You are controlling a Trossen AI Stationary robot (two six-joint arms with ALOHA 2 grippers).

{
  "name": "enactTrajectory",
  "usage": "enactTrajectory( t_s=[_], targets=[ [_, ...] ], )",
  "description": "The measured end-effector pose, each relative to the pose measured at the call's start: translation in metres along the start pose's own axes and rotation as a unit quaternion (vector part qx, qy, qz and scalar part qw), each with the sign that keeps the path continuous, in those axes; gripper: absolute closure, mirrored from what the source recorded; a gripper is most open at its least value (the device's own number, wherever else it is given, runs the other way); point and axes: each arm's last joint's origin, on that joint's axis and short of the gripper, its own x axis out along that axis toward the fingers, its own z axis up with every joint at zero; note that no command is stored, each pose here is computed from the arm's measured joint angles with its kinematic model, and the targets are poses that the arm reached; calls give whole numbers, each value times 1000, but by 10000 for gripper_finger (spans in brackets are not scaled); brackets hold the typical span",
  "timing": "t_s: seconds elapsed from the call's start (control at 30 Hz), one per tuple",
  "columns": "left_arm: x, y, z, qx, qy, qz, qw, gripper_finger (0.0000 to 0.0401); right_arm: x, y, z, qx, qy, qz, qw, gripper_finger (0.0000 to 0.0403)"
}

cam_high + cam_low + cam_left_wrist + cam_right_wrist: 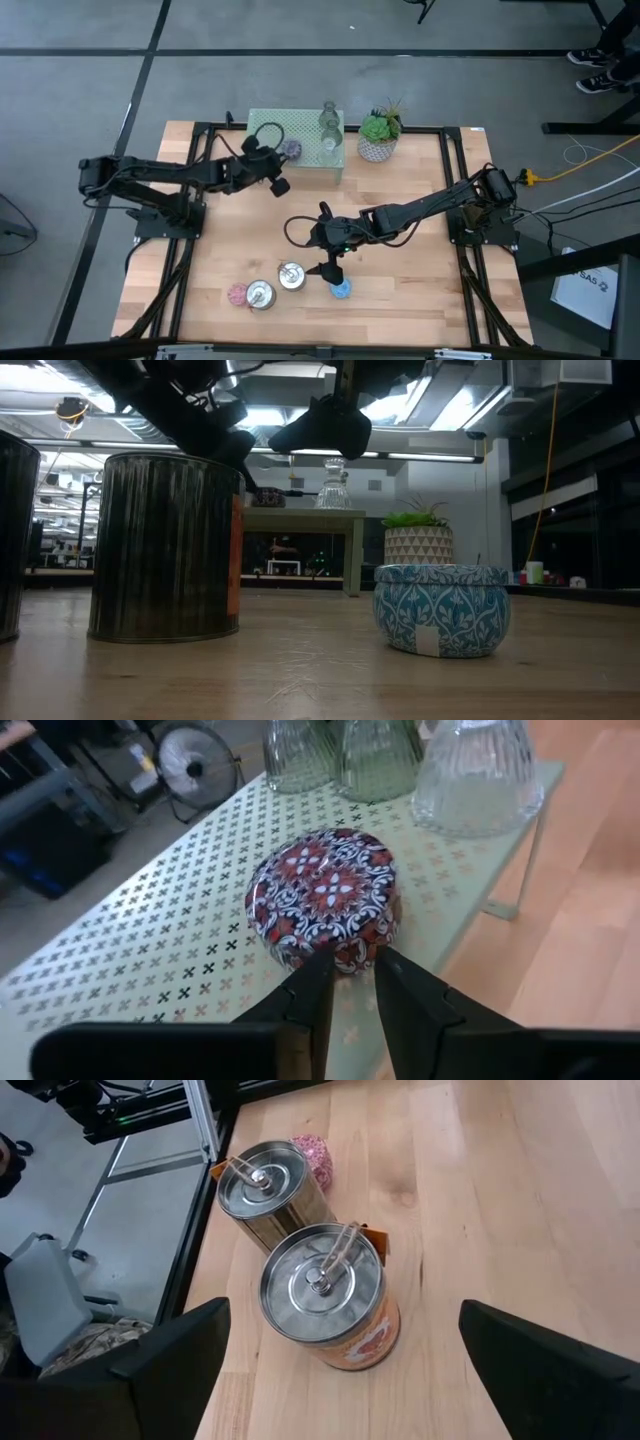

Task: Pick & Place candle stick holders
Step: Adjust the black and red candle on the shelf

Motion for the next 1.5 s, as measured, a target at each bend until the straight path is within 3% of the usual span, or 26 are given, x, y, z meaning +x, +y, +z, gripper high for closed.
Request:
enactTrajectory(
  t_s=[0.27, 0.5, 0.9, 0.97, 1.07, 1.2, 1.5],
  targets=[
    [15, 14, 8, -43, -31, -19, 998, 353, 0, 0, 0, -1, 0, 0, 1000, 11],
    [34, 13, 2, -45, -25, -9, 999, 369, 0, 0, 0, -9, 0, 0, 1000, 11],
    [41, 22, 9, -61, -59, 12, 996, 382, 0, 0, 0, -10, 0, 0, 1000, 11],
    [40, 21, 8, -66, -55, -11, 996, 382, 0, 0, 0, -10, 0, 0, 1000, 11],
    [36, 16, 10, -66, -61, -88, 992, 383, 0, 1, -1, -10, 1, 0, 1000, 11],
    [34, 6, 12, -18, -77, -161, 984, 389, 0, 1, -1, -14, 3, 0, 1000, 11],
    [54, 10, 5, -25, -70, -139, 987, 398, 0, 1, -1, -14, 4, 0, 1000, 11]
  ],
)
